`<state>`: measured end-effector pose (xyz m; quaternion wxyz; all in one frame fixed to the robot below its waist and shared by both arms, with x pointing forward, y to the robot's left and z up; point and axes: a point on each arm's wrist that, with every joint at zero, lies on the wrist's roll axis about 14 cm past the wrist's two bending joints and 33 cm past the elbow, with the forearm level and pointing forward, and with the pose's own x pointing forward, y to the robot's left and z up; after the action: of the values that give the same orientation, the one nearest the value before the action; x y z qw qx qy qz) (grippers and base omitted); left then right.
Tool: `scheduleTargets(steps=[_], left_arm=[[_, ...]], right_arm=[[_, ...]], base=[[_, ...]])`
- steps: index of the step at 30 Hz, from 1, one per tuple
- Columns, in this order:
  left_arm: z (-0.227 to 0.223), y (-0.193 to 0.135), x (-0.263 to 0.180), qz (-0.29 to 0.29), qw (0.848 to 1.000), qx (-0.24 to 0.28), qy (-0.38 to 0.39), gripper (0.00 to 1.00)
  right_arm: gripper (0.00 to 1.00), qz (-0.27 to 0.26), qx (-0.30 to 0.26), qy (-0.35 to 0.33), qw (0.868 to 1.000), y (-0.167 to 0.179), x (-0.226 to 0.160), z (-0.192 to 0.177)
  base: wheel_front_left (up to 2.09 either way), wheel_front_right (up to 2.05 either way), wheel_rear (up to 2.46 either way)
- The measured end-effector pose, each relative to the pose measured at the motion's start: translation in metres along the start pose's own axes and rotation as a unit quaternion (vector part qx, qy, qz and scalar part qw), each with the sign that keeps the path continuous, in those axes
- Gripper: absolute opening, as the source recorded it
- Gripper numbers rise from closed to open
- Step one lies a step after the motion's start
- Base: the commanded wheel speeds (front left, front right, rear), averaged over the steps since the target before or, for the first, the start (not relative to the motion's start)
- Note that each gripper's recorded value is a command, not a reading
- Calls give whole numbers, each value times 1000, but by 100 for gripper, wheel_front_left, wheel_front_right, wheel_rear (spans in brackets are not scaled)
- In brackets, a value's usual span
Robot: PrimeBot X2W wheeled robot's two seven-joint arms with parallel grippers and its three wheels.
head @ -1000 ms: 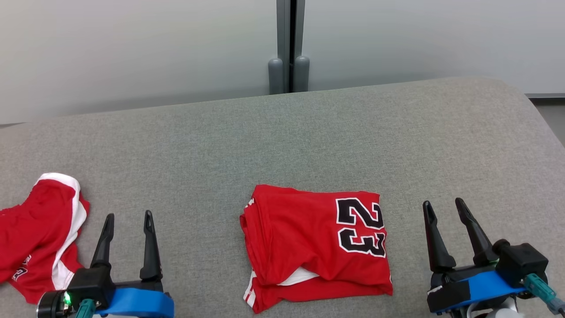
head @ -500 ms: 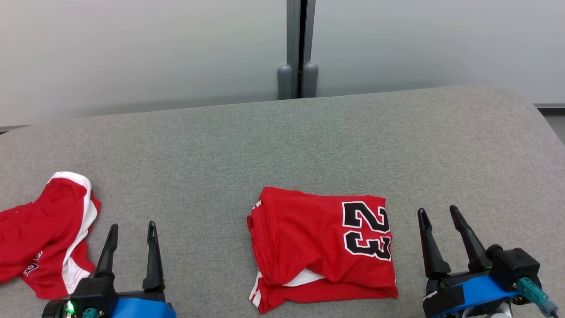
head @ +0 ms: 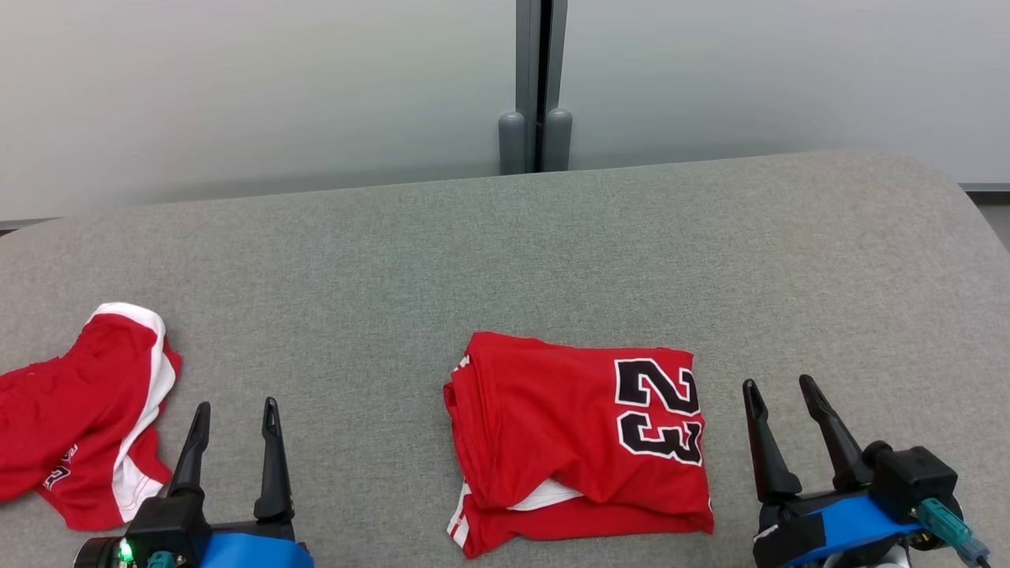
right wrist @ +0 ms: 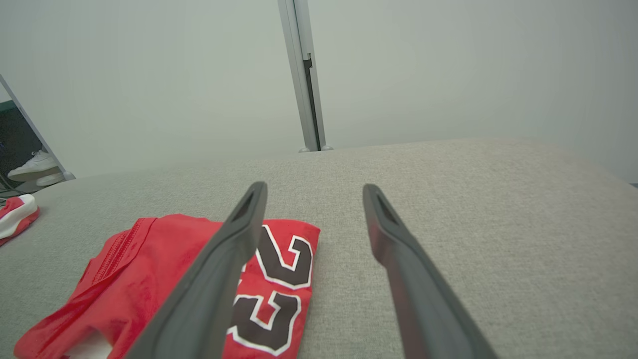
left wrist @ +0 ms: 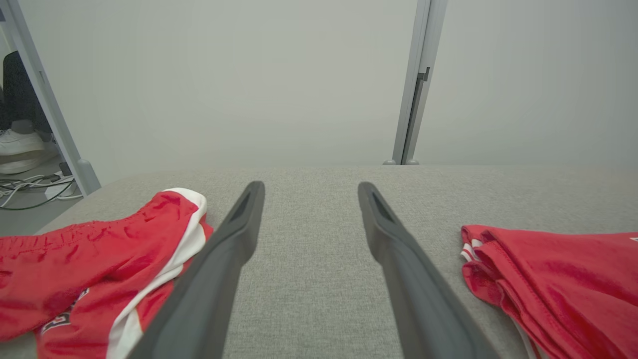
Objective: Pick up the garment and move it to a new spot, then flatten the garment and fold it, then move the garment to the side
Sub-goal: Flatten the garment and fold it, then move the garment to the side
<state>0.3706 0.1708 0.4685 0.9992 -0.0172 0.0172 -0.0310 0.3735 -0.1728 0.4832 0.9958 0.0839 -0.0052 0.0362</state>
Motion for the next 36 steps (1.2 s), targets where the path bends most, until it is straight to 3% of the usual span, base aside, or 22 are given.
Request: scheduleTargets(steps=[10,17,24,36], left_arm=[[-2,2,1,2,1000,0,3,100],[-6,-2,4,-1,1000,0,9,100],[-5,-4,8,-3,1000,-1,7,100],[-12,4,7,13,1000,-5,17,100]], right_arm=[[100,1,1,11,1000,1,0,-7],[100,28,-14,-9,999,11,26,9],[100,55,-23,56,997,24,44,-23],[100,45,-10,181,982,19,28,-96]], base=[[0,0,0],[0,0,0],[0,0,0],[0,0,0]])
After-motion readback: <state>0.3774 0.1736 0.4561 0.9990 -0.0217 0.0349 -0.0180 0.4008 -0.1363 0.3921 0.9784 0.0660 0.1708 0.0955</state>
